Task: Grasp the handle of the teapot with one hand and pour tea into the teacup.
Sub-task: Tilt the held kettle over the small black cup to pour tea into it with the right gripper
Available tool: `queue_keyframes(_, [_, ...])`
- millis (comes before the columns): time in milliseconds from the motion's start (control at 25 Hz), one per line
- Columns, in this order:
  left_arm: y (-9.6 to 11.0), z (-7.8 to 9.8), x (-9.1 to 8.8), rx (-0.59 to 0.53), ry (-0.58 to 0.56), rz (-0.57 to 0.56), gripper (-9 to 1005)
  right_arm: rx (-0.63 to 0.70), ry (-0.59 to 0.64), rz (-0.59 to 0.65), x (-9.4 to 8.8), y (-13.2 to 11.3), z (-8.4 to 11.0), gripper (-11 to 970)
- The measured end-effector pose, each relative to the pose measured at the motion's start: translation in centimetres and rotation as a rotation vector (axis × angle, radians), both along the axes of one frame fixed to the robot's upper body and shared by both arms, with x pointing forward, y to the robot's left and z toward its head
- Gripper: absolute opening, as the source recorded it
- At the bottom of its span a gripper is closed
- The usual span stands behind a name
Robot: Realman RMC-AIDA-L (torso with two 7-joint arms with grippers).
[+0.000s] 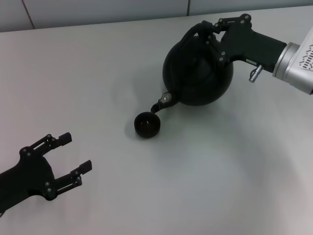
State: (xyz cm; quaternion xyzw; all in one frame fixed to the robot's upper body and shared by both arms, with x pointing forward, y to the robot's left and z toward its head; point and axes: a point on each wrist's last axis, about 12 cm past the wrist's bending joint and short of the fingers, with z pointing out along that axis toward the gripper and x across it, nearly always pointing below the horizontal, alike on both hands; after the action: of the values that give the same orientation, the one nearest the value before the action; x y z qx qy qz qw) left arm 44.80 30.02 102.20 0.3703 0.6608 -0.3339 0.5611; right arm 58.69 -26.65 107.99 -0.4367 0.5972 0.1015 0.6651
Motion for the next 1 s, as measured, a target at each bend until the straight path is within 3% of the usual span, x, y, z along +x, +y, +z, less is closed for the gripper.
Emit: queue_keyframes(1000, [-0.1, 0.2, 0.3, -0.005, -0.009, 0.001, 800, -0.135, -0.113, 0.07, 0.9, 0.8, 1.4, 87])
